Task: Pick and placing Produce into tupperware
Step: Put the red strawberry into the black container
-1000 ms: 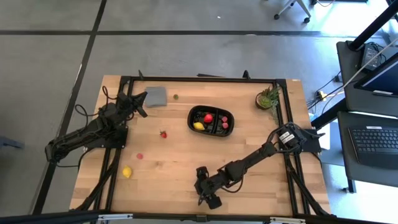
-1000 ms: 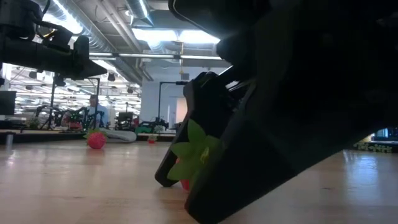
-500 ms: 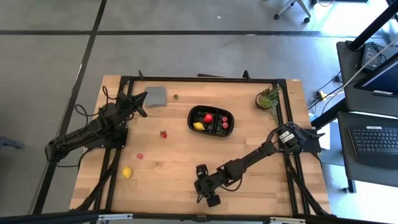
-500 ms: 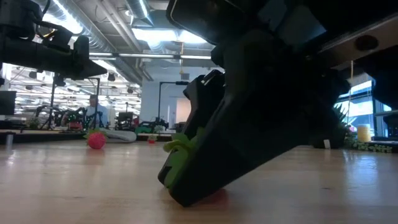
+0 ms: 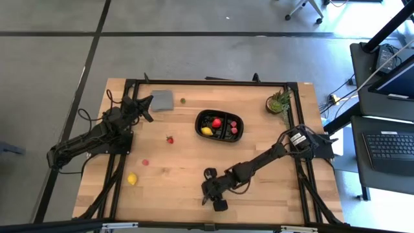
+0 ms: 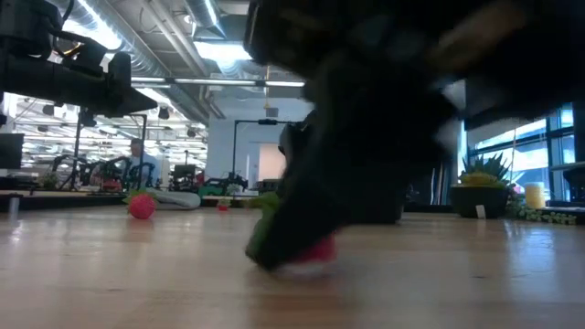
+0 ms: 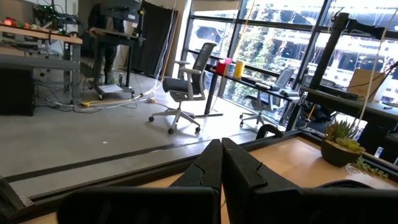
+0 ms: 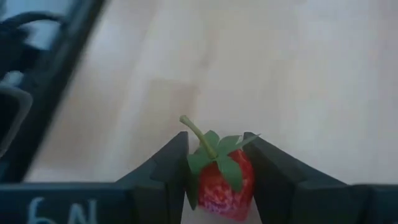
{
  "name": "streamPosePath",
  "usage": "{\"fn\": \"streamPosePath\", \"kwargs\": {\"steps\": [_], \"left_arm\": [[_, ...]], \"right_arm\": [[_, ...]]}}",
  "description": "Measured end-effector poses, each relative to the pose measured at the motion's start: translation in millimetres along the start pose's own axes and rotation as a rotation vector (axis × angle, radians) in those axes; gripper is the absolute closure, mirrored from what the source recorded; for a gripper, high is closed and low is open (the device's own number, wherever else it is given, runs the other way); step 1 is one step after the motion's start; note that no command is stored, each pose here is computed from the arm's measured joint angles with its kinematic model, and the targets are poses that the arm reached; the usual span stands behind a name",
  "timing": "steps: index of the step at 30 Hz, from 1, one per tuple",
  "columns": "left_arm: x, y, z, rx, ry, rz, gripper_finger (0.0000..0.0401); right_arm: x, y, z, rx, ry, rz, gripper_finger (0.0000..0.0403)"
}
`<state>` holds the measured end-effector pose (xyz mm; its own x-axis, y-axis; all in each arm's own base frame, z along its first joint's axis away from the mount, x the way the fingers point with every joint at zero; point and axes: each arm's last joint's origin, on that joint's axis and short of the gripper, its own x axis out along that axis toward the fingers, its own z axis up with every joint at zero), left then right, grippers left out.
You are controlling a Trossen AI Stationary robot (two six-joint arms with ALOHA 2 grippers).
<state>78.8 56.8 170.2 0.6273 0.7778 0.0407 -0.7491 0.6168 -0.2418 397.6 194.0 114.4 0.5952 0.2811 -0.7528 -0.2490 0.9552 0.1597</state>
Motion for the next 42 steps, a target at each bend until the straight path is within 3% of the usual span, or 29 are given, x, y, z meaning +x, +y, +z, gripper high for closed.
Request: {"fn": "streamPosePath", "kwargs": {"steps": [12, 23, 32, 42], "left_arm": [[0.0, 0.0, -0.1, -0.001, 0.001, 0.000, 0.0401], [0.0, -0.1, -0.1, -0.006, 0.001, -0.001, 0.0401], [0.0, -0.1, 0.0, -0.006, 0.000, -0.001, 0.0401], [0.0, -0.1, 0.0, -0.005, 0.000, -0.001, 0.0401]], "right_arm": [[-74.4, -113.1, 59.2, 0.258, -0.219, -0.175, 0.0258], [-98.3, -203.5, 35.1, 0.305, -0.025, -0.382, 0.0257], [-110.8, -236.2, 22.2, 0.368, 0.038, -0.433, 0.0251], [-112.3, -239.8, 21.1, 0.451, 0.023, -0.440, 0.0236]]}}
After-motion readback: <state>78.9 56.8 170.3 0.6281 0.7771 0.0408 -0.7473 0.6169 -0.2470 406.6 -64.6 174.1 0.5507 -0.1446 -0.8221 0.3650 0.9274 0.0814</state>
